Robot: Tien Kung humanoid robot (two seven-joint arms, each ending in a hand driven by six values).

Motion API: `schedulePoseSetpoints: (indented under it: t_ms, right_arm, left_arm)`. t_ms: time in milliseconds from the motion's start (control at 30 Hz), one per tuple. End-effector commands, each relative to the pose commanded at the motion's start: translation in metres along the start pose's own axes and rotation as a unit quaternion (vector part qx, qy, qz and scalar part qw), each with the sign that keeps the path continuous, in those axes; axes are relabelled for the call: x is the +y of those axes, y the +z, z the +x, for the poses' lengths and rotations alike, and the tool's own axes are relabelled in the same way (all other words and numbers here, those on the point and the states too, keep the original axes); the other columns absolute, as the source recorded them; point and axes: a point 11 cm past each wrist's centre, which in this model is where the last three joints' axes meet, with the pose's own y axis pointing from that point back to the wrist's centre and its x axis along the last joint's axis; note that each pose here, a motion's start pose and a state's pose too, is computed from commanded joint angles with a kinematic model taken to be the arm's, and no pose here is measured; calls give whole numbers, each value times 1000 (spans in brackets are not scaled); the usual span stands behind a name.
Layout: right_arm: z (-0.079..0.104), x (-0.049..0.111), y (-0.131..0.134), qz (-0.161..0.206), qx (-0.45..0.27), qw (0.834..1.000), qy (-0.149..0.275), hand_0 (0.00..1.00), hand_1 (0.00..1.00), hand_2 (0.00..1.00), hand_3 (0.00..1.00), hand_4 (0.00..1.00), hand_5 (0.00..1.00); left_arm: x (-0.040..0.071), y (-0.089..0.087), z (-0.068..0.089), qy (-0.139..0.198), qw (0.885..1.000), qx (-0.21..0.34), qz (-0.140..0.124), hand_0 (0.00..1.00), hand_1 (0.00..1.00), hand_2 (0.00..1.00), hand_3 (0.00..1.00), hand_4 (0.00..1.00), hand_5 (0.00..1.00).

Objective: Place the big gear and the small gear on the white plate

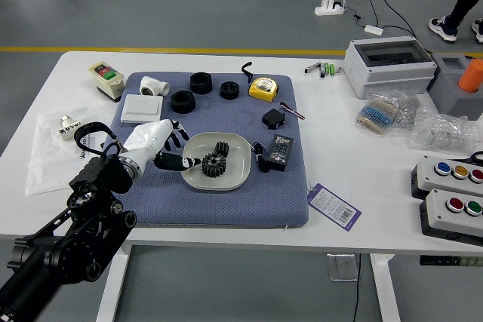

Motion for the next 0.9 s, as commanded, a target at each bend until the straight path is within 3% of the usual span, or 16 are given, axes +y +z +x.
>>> schedulePoseSetpoints:
  t_ms: [300, 333, 500, 533, 700, 733, 900]
  right_arm:
    - [3, 0, 3, -2, 3, 1000, 3, 687, 708, 748, 565, 792, 642]
    - [3, -1, 3, -3, 3, 1000, 3, 687, 709, 748, 564, 792, 642]
    - [4, -1, 4, -3, 3, 1000, 4, 687, 709, 748, 564, 792, 642]
    - [4, -1, 4, -3, 3, 1000, 4, 687, 709, 748, 565, 792, 642]
    - [5, -1, 5, -4, 4, 1000, 5, 687, 709, 748, 565, 792, 642]
    - [5, -1, 6, -4, 4, 1000, 5, 687, 709, 748, 564, 792, 642]
    - [5, -1, 6, -4, 4, 1000, 5, 687, 709, 748, 564, 792, 642]
  left_arm:
    - [-1, 5, -5, -18, 1000, -15, 1, 295, 387, 484, 575, 905, 452]
    - [-2, 4, -6, -20, 1000, -19, 2, 290, 381, 483, 569, 852, 363]
    - [-3, 0, -7, -24, 999, -21, 10, 290, 381, 483, 569, 852, 363]
    - [-3, -1, -6, -24, 999, -21, 11, 286, 387, 488, 572, 804, 287]
    - [-2, -1, -4, -20, 1000, -21, 10, 286, 387, 488, 572, 804, 287]
    - [-2, 0, -3, -20, 1000, -21, 8, 252, 361, 468, 571, 684, 197]
    - [-3, 2, -3, -23, 999, -23, 2, 252, 361, 468, 571, 684, 197]
